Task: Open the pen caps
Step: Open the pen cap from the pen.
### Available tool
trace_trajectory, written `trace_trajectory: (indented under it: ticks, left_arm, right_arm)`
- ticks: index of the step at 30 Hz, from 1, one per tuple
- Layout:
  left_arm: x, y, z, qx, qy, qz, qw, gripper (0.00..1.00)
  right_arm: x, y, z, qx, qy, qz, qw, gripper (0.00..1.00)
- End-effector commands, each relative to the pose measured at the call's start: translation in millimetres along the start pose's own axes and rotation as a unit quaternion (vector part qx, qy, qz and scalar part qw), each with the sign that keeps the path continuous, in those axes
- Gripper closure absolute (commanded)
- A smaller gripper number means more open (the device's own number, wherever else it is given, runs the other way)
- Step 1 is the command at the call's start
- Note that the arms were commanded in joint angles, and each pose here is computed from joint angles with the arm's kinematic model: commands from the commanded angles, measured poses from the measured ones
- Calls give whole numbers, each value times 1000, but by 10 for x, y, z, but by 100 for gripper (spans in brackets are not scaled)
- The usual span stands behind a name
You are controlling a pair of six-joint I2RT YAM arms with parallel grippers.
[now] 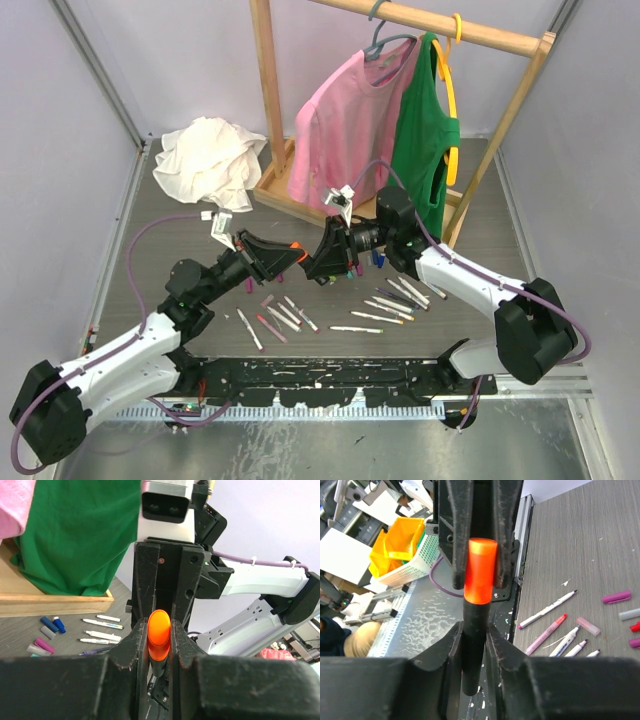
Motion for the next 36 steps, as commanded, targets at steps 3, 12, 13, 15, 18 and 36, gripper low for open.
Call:
trace_trajectory:
  ticks: [3,12,13,15,18,36]
  left_arm:
    - [-312,336,79,-32,-48,50,997,100]
    - [-590,1078,70,-111,-57,106,987,100]
    - [-645,1163,63,-123,-60,111,984,100]
    - [-741,1304,51,-146,-63,119,980,100]
    - [-831,1471,29,-177,-60,123,975,100]
    - [-1276,1985,-16,-247,-81,138,956,100]
  right_arm:
    - [65,116,3,-10,9,-31,999,93]
    - [51,78,22,-3,20,-21,1000,99]
    - [50,74,26,-3,21,-20,1000,99]
    - [38,63,29,-2,20,-17,1000,99]
    - [33,53,37,-1,22,-14,1000,99]
    - [-34,-61,125,12,26,11,1000,99]
Point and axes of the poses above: each gripper's point midway between its finger pads, its own z axis out along the fingers, its own x axis along the line the jaws close on, y = z × x, the point moved 4 cm from there along -z, back along the fingers, and after that the axes turned 9 degrees about -z, right-handed, at the moved point
